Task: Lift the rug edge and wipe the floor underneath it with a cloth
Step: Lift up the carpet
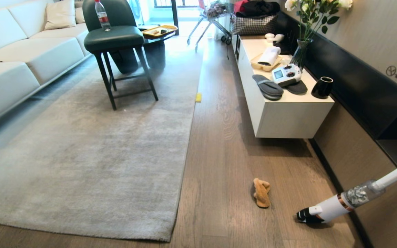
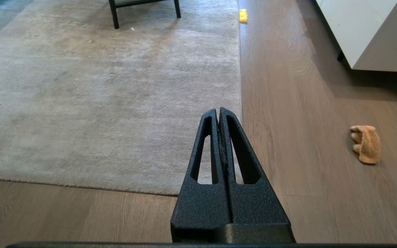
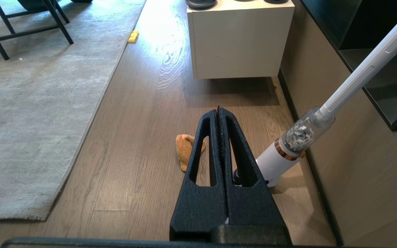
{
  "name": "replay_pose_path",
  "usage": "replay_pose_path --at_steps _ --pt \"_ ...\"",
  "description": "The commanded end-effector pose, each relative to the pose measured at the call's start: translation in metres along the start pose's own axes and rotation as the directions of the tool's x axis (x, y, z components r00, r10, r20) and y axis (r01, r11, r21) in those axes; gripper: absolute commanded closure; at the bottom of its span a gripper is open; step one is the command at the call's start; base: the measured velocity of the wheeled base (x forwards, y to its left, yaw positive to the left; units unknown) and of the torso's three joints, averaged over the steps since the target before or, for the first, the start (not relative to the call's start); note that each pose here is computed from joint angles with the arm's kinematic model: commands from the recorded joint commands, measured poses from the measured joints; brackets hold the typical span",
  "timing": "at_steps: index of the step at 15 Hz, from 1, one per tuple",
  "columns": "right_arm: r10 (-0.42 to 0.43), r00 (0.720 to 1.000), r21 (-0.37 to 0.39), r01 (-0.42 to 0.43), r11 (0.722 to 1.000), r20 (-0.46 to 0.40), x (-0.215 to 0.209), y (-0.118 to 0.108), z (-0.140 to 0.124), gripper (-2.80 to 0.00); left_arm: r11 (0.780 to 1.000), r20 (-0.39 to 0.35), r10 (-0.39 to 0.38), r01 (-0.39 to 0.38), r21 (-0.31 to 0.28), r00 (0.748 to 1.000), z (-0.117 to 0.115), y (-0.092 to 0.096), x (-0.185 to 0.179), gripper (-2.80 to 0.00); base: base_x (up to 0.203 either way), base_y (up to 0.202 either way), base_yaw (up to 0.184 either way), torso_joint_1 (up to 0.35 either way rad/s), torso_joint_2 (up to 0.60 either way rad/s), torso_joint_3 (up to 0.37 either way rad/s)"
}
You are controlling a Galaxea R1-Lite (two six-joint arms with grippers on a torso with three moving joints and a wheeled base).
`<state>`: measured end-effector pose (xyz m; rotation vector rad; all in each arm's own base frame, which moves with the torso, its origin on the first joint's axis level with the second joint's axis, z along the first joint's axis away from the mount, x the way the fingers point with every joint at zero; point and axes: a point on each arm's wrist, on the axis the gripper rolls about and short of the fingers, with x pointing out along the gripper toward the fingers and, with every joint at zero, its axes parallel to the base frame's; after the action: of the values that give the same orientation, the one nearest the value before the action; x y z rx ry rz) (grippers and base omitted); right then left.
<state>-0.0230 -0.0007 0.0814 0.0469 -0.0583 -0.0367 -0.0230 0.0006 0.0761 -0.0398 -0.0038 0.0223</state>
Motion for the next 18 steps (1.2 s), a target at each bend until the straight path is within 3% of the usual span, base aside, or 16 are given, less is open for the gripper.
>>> replay_pose_path --at_steps 1,10,18 --pt "0.000 1.000 0.000 0.000 1.000 -0.001 0.0001 0.0000 0.0001 0.00 1.000 0.001 -0.001 0.001 -0.002 1.000 0.0001 0.0000 0.0000 0.00 0.000 0.000 0.000 0.000 0.00 0.000" --pt "0.000 1.000 0.000 0.000 1.000 -0.001 0.0001 0.0000 0.0001 0.00 1.000 0.001 0.002 -0.002 -0.002 1.000 0.0001 0.0000 0.0000 0.00 0.000 0.000 0.000 0.000 0.00 -0.004" --pt "0.000 1.000 0.000 0.000 1.000 -0.001 0.0001 0.0000 0.0001 0.00 1.000 0.001 0.004 -0.004 -0.002 1.000 0.0001 0.0001 0.0000 0.00 0.000 0.000 0.000 0.003 0.00 -0.172"
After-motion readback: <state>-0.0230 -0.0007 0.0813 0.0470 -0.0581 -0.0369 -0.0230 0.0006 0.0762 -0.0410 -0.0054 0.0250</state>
